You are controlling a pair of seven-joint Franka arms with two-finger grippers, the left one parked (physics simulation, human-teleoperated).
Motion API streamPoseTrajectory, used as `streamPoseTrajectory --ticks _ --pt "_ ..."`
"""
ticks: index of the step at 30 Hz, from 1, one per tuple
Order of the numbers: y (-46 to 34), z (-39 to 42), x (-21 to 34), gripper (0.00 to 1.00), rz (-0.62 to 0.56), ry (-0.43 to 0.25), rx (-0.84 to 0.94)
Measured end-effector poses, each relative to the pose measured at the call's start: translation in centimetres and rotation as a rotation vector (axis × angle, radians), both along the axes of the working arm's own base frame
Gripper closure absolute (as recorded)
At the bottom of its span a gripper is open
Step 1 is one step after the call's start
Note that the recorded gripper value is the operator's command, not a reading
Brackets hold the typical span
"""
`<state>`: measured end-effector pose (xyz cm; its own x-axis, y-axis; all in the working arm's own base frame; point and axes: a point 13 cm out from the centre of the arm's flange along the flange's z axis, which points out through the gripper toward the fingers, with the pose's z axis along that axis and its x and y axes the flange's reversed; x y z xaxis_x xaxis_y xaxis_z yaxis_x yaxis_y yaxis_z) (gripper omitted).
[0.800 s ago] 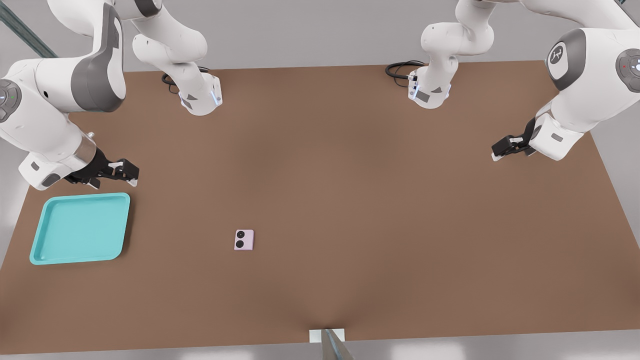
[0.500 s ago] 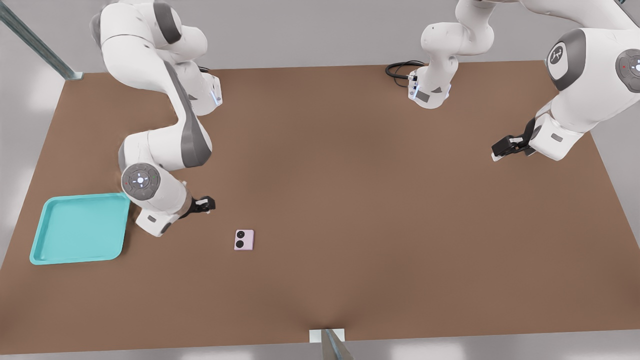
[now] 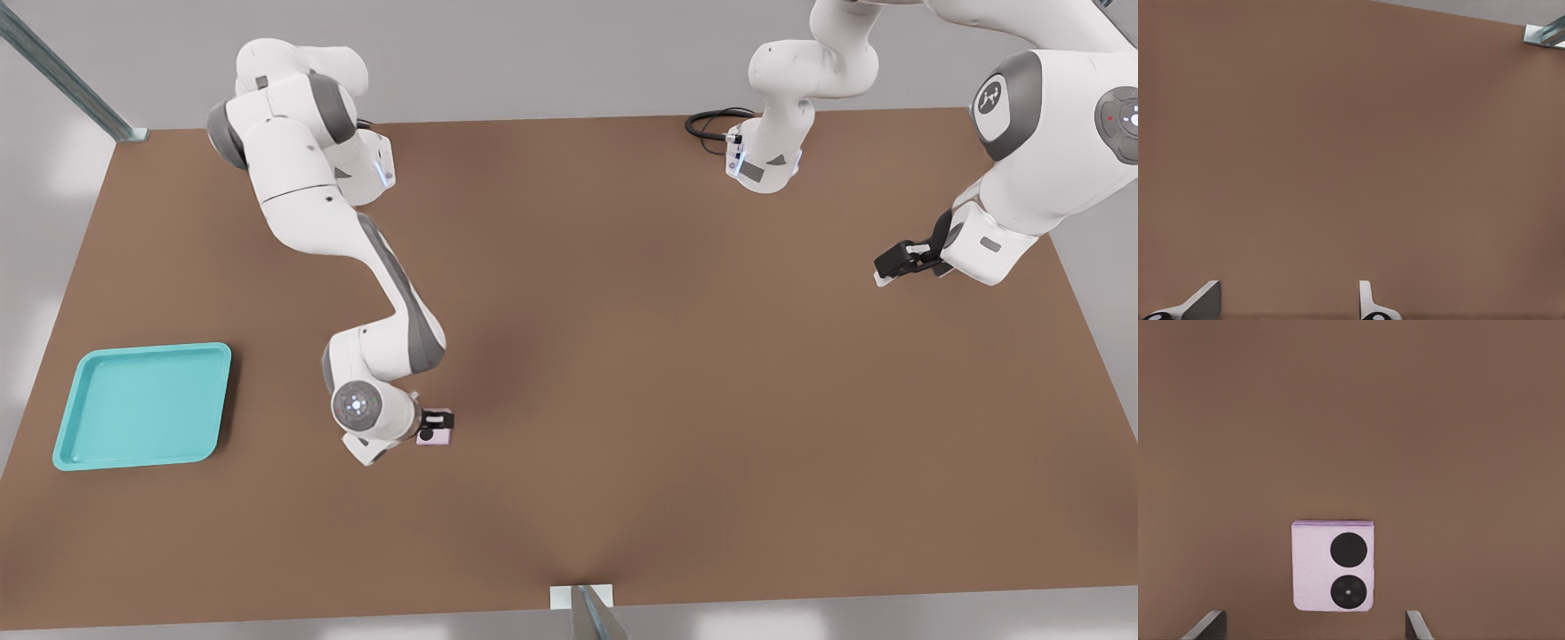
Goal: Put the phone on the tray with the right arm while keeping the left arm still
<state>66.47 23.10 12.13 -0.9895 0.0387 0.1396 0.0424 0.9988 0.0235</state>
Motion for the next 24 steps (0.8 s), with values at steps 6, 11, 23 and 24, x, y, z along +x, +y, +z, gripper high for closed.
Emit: streamPoseTrajectory --ticks 6,11,23,24 --pt "0.2 -4.0 -1.2 0.0 -0.063 0.014 -0.011" --pt "-0.4 -6.5 -1.7 0.0 -0.112 0.006 -0.015" --pt "-0.2 -8.4 -1.6 0.0 -0.143 -0.035 -0.017" --pt "-0.1 -8.5 -1.5 0.0 -0.142 -0.038 -0.016"
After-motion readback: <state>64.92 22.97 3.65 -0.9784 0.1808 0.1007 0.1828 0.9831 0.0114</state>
